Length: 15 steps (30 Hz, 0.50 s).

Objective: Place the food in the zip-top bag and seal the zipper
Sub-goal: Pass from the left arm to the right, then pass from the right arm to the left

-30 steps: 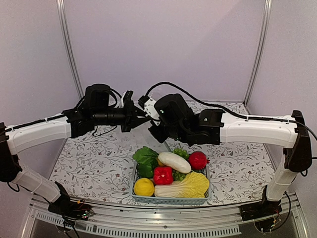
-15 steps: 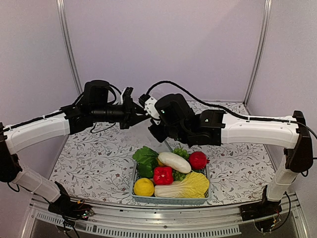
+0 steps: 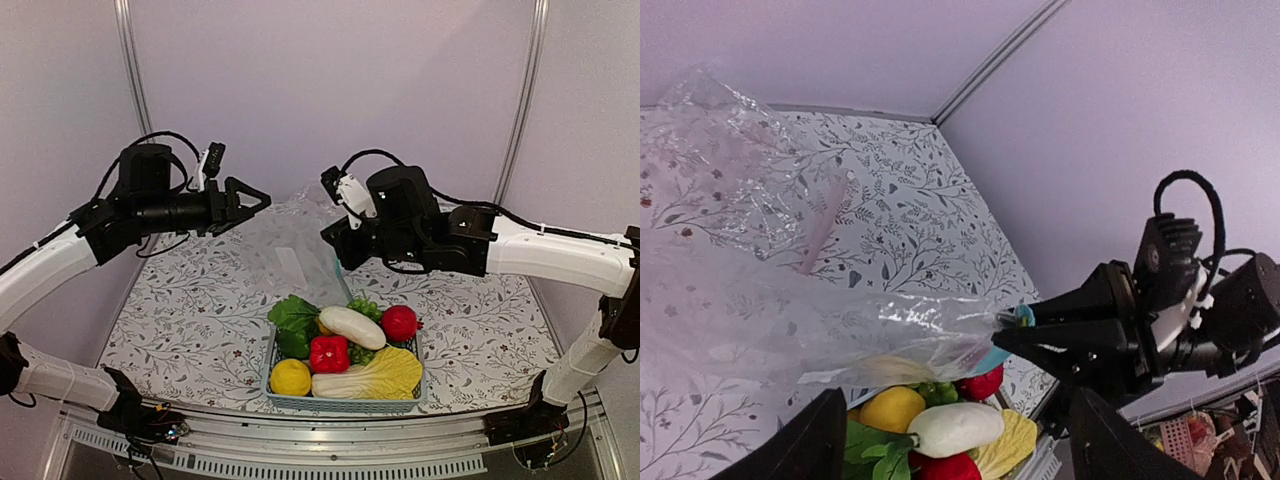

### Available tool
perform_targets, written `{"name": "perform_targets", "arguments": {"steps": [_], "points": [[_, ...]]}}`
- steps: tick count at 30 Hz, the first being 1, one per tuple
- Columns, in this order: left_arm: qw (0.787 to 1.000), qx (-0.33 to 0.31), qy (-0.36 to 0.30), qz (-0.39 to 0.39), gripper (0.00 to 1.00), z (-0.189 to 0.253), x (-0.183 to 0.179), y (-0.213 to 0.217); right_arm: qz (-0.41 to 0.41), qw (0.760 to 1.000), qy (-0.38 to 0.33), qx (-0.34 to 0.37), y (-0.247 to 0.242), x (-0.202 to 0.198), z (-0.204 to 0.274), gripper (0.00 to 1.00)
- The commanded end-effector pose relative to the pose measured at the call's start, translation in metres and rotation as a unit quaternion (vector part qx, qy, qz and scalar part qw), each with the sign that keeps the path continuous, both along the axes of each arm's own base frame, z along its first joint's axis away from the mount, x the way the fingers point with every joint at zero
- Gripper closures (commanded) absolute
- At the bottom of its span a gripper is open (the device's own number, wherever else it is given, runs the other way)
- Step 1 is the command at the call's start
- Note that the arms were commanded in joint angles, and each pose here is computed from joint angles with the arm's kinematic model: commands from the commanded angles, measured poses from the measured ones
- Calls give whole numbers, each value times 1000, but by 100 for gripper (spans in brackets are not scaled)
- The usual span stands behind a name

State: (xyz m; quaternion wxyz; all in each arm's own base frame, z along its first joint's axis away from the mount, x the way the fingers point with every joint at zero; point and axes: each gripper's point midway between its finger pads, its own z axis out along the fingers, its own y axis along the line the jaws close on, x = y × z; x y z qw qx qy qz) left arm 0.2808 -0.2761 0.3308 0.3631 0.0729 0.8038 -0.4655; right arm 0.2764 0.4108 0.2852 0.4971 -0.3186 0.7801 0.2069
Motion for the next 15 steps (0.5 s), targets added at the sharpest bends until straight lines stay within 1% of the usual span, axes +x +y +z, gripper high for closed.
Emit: {"name": "perform_targets", "arguments": {"steps": [1, 3, 5, 7, 11, 15], "points": [[983, 102, -137, -67, 22, 4, -20, 12, 101, 986, 70, 110, 7, -24, 29, 93], [968, 106, -187, -129, 22, 14, -38, 4, 128, 979, 90, 128, 7, -28, 35, 93], [947, 113, -237, -184, 21, 22, -53, -5, 151, 973, 103, 139, 8, -34, 40, 93], [932, 125, -269, -210, 20, 25, -58, -11, 165, 969, 111, 144, 9, -38, 43, 93], [912, 155, -289, -244, 19, 22, -56, -25, 194, 962, 121, 150, 12, -49, 47, 93], [893, 170, -302, -287, 18, 18, -62, -45, 215, 956, 129, 150, 13, -57, 51, 92]]}}
